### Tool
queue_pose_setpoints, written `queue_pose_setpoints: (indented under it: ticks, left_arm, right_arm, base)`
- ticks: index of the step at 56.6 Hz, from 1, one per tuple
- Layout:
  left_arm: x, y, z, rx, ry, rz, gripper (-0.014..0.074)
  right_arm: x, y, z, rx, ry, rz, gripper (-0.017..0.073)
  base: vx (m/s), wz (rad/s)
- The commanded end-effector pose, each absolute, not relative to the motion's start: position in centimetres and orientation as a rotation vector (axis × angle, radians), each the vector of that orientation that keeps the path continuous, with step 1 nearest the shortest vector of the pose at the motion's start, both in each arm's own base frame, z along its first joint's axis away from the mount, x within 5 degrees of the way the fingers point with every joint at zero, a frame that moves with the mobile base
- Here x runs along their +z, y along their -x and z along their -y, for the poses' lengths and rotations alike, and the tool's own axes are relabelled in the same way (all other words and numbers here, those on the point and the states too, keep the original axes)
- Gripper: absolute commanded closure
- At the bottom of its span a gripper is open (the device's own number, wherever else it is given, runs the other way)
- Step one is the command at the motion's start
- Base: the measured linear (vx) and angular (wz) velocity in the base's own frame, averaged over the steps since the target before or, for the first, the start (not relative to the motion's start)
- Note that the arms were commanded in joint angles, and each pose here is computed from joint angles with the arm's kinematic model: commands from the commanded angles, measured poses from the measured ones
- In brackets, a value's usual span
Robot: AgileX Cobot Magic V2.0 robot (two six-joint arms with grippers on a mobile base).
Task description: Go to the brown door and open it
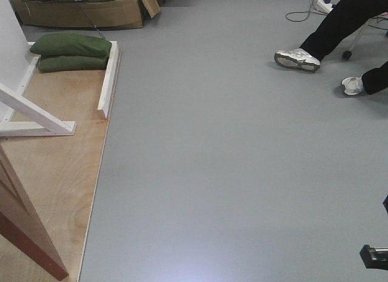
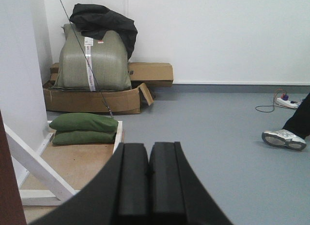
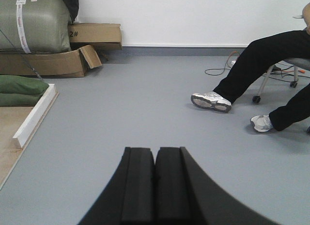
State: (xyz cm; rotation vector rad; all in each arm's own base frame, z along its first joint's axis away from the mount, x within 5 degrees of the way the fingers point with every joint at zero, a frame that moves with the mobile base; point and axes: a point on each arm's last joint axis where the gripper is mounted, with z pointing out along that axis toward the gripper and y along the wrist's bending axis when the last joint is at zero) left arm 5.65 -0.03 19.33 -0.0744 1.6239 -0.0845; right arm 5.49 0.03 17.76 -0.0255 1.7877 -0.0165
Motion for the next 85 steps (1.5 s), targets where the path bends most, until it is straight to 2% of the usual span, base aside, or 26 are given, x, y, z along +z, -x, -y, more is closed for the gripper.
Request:
queue_pose_setpoints:
  ticks: [1, 22, 32, 38, 51, 68, 85]
  left_arm:
    - [20.7, -5.5, 0.1, -0.094, 0.066, -1.517, 0.0597]
    - [20.8, -5.4, 0.1, -0.08, 0.057, -1.537, 0.0597]
    - [23.1, -4.7, 0.2, -0.154, 0.116, -1.586, 0.0597]
    - [25.8, -3.9, 0.1, -0.106, 0.062, -1.543, 0.0597]
    - [33.6, -3.0, 0.1, -0.121, 0.059, -1.31, 0.0597]
    - [43.0, -8.1, 0.1, -0.241, 0.149, -1.2, 0.0597]
    - [48.1, -13.7, -1.6, -0.351, 0.406, -0.93, 0.0597]
  right_arm:
    - [18.4, -5.5, 0.0, -0.03, 0.03, -1.697, 0.0559]
    - [18.4, -5.5, 0.0, -0.03, 0.03, -1.697, 0.0559]
    - [18.4, -5.5, 0.0, -0.03, 0.03, -1.697, 0.0559]
    - [18.4, -5.5, 0.0, -0.03, 0.03, -1.697, 0.0559]
    - [18.4, -5.5, 0.0, -0.03, 0.03, -1.697, 0.0559]
    - [18.4, -5.5, 0.0, -0.03, 0.03, -1.697, 0.0559]
    - [18.4, -5.5, 0.0, -0.03, 0.03, -1.697, 0.0559]
  base:
    - [0.0, 0.0]
    - [0.0, 0.0]
    - [0.0, 0.0]
    - [0.0, 0.0]
    - [0.0, 0.0]
    - [0.0, 0.0]
    - [0.0, 0.0]
